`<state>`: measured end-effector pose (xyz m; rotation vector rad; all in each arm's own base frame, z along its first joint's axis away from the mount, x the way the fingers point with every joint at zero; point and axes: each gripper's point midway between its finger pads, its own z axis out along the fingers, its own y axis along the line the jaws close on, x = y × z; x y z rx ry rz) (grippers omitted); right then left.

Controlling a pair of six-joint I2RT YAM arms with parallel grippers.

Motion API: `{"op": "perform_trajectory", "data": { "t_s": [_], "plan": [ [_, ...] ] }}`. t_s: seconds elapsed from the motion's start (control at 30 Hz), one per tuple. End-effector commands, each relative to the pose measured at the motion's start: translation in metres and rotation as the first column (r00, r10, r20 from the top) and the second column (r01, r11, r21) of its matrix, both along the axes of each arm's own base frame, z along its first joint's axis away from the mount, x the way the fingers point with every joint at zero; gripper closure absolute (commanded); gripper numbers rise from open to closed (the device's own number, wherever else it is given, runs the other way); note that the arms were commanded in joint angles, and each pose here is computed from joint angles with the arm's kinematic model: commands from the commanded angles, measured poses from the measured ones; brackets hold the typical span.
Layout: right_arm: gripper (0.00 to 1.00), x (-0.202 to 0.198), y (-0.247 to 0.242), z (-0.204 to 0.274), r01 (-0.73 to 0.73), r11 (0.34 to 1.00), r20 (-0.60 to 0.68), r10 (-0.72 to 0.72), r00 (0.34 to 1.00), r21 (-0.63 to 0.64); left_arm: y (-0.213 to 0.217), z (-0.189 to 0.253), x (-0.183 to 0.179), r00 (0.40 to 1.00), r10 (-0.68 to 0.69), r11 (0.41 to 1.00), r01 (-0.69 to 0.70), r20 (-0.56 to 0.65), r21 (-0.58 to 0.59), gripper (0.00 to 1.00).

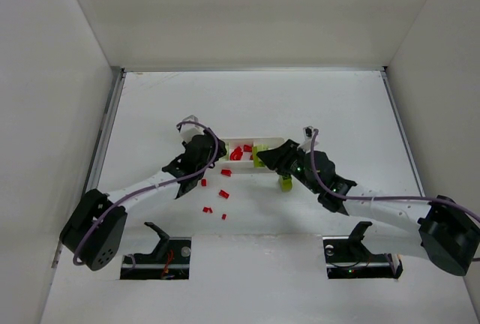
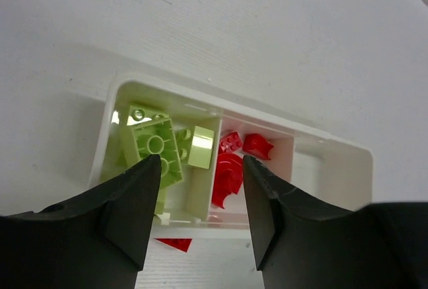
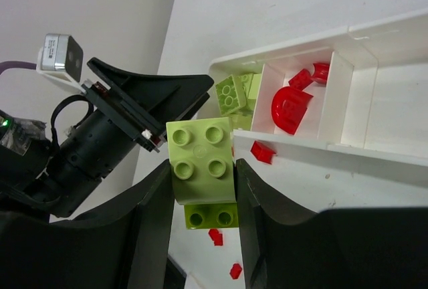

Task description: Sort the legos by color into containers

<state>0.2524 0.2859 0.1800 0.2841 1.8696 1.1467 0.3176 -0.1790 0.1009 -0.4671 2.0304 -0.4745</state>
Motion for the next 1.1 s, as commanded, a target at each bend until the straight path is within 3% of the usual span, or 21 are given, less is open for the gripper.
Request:
{"op": "perform_trajectory", "data": {
  "t_s": [0.0, 0.13, 0.23, 0.37, 0.8, 1.07],
  "plan": [
    [0.76, 0.006, 0.009, 0.033, -0.002, 0.998, 0.065, -0.002, 0.998, 0.062, -0.011, 0.048, -0.001, 0.994, 0.002, 0.994, 0.010, 0.108, -0.113, 0.52],
    [0.75, 0.008, 0.016, 0.051, -0.033, 0.988, 0.073, 0.022, 0.997, 0.153, -0.031, 0.091, -0.024, 0.980, -0.036, 0.941, 0.099, 0.194, -0.322, 0.50],
    [0.75, 0.017, 0.020, 0.062, -0.042, 0.971, 0.065, 0.028, 0.998, 0.236, -0.042, 0.115, -0.041, 0.967, -0.046, 0.856, 0.167, 0.250, -0.489, 0.46],
    [0.75, 0.021, 0.028, 0.074, -0.065, 0.942, 0.051, 0.051, 0.997, 0.329, -0.052, 0.127, -0.051, 0.959, -0.060, 0.758, 0.224, 0.277, -0.612, 0.44],
    [0.75, 0.028, 0.057, 0.089, -0.129, 0.799, 0.005, 0.156, 0.988, 0.588, -0.065, 0.140, -0.056, 0.931, -0.086, 0.629, 0.327, 0.355, -0.706, 0.44],
    [0.75, 0.027, 0.058, 0.098, -0.133, 0.744, 0.009, 0.169, 0.986, 0.655, -0.057, 0.138, -0.052, 0.937, -0.054, 0.628, 0.300, 0.344, -0.718, 0.47]
  ]
}}
